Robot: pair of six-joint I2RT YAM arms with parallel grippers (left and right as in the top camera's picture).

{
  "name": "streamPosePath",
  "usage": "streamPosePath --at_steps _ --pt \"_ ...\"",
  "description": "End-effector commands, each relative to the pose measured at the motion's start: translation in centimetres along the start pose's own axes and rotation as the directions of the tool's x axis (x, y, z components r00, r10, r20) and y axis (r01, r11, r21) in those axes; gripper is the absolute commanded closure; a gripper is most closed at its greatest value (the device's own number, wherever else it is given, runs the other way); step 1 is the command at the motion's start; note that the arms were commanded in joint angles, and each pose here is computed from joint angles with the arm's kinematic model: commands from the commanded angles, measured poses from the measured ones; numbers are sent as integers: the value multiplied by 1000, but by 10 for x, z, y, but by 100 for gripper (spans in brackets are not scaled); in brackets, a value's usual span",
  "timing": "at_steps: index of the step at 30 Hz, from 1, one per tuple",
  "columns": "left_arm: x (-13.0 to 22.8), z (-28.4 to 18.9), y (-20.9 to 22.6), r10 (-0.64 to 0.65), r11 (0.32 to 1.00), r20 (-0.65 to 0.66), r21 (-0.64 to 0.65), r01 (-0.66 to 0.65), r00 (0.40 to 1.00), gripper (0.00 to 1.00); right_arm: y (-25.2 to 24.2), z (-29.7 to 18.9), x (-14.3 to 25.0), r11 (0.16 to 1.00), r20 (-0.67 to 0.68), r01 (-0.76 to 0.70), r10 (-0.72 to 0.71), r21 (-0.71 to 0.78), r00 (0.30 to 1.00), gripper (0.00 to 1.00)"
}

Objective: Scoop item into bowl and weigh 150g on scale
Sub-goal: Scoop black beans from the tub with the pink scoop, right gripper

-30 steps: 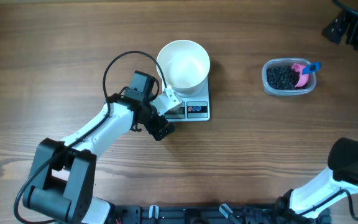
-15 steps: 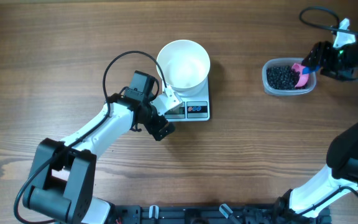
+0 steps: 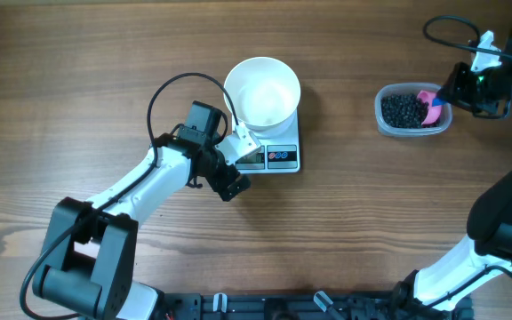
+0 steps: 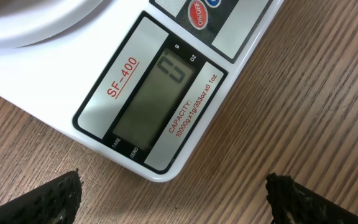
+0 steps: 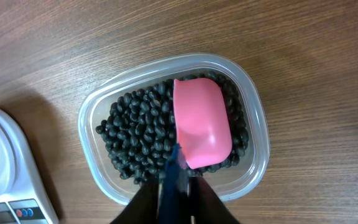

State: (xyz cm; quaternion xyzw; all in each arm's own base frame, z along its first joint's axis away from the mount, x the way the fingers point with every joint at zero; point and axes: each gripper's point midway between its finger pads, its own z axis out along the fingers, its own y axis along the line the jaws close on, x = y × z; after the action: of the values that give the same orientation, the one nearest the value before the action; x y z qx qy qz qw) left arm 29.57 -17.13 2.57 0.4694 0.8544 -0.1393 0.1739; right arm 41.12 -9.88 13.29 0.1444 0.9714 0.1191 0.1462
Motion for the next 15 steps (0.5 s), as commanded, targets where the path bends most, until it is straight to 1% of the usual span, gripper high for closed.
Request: streamPosePath --at_steps 1,7,13,14,15 --pt "1 3 -4 19 1000 2 23 -19 1000 0 5 6 3 1000 -16 -1 0 -21 1000 96" --pt "1 3 -4 19 1000 2 23 -19 1000 0 10 6 -7 999 25 24 -23 -38 999 96" --pt "1 3 -4 19 1000 2 23 -19 1000 0 46 15 9 994 -38 90 -93 -69 995 96" --pt "1 3 -4 19 1000 2 23 -19 1000 0 48 17 11 993 -46 109 -111 -42 993 96" --pt "1 3 -4 19 1000 2 23 -19 1000 0 41 19 13 992 -59 127 -125 30 990 96"
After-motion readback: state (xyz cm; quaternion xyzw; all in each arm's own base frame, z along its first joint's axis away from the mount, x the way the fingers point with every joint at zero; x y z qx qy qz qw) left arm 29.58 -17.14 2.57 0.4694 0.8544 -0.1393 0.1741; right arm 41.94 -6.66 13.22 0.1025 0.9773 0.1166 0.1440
